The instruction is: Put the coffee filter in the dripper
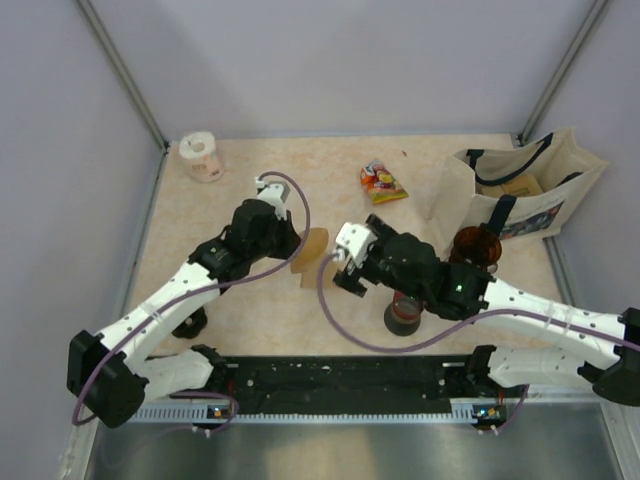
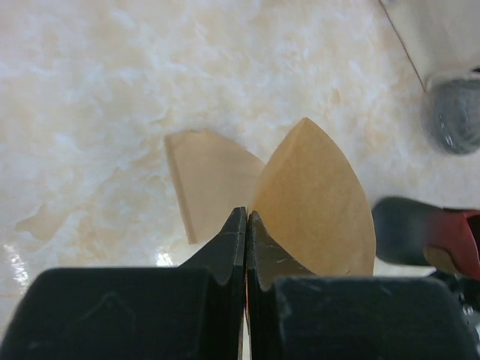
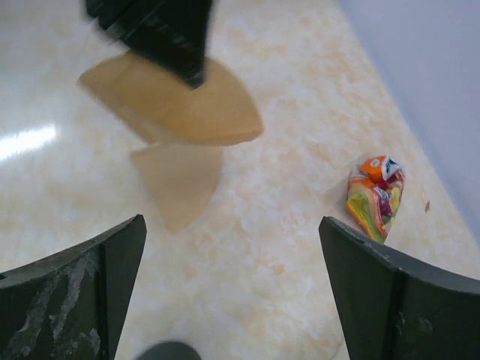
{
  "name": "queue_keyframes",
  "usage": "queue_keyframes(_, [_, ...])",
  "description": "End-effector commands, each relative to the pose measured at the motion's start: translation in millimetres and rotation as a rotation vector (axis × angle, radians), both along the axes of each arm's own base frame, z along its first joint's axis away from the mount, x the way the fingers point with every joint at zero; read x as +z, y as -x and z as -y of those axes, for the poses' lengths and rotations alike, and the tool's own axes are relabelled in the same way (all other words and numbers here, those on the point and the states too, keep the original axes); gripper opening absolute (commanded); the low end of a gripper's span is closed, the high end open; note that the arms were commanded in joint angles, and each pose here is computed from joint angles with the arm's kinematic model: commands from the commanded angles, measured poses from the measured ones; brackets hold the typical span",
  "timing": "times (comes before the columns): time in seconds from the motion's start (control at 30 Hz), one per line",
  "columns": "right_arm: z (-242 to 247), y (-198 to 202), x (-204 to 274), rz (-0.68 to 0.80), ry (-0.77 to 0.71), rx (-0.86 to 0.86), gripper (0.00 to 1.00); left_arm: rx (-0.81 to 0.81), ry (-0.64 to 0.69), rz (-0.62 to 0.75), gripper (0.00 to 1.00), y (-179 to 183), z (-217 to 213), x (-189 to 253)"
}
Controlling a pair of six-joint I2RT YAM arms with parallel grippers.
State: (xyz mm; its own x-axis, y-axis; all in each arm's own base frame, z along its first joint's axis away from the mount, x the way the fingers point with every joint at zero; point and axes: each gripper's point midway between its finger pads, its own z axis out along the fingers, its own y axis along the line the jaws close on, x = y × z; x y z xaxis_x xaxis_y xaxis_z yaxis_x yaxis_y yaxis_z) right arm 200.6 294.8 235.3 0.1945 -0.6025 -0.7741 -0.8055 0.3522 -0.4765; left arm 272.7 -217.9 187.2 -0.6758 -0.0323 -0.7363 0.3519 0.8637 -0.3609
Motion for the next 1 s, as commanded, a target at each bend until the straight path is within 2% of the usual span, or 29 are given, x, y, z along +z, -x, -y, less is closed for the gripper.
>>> queue_keyframes(0.0, [20, -33, 73, -0.183, -0.668, -0.517, 0.99, 0.197, 0.087, 0.214, 0.00, -27, -18, 41])
queue_keyframes(0.1, [23, -44, 72, -0.371, -0.886, -0.634, 0.99, 0.220, 0.083, 0.321, 0.00, -32, -20, 56])
queue_keyframes(0.2, [20, -60, 69, -0.493, -0.971, -0.673, 0.99, 0.226, 0.065, 0.418, 0.00, -34, -18, 71])
queue_keyframes(0.33, [2, -75, 63, -0.526, -0.960, -0.696, 0.98, 0.221, 0.047, 0.497, 0.00, -35, -15, 85])
queue_keyframes(0.53, [-29, -93, 55, -0.553, -0.907, -0.707, 0.95, 0.215, 0.034, 0.528, 0.00, -34, -8, 91])
queue_keyframes(0.73, [-45, -102, 15, -0.612, -0.867, -0.769, 0.89, 0.247, 0.083, 0.542, 0.00, -32, -7, 99])
queue_keyframes(0.87, [-52, -110, -3, -0.624, -0.861, -0.803, 0.83, 0.231, 0.115, 0.545, 0.00, -29, -2, 103])
queue_keyframes(0.97, [-53, -112, -13, -0.623, -0.854, -0.818, 0.75, 0.235, 0.123, 0.540, 0.00, -28, -2, 103])
